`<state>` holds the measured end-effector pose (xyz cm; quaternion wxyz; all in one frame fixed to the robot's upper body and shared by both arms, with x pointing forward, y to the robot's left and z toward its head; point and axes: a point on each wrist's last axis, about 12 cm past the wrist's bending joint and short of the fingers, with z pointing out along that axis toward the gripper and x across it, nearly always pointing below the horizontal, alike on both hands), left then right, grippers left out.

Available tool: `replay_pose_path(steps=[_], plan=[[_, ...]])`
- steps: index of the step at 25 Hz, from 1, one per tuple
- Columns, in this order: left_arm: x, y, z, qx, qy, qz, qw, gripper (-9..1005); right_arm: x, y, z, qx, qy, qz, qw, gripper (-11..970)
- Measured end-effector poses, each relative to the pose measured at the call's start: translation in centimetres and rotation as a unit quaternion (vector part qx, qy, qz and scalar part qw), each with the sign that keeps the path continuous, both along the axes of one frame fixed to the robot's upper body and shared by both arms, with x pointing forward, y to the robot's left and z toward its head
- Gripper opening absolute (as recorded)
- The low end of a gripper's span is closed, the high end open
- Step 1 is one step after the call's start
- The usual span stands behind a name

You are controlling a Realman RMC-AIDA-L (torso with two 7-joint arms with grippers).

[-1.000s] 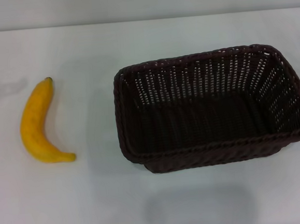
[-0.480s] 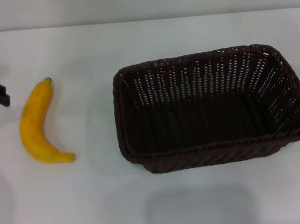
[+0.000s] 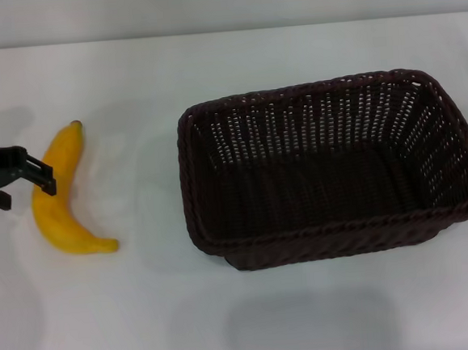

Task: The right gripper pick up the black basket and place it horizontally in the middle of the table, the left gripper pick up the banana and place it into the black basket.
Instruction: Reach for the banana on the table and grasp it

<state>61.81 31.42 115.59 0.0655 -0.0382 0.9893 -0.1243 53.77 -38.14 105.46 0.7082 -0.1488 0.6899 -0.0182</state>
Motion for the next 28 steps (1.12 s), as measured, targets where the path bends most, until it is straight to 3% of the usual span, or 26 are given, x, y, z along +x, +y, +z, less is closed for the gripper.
replay_pose_path(steps=[17, 28], plan=[[0.5, -0.7, -2.3, -0.002, -0.018, 0.012, 1.0, 722, 0.0, -0.1, -0.4, -0.005, 0.017, -0.006, 1.0, 877], [0.5, -1.2, -2.6, 0.0, -0.018, 0.006, 1.0, 701, 0.3, 0.0, -0.5, -0.007, 0.024, -0.009, 1.0, 877]])
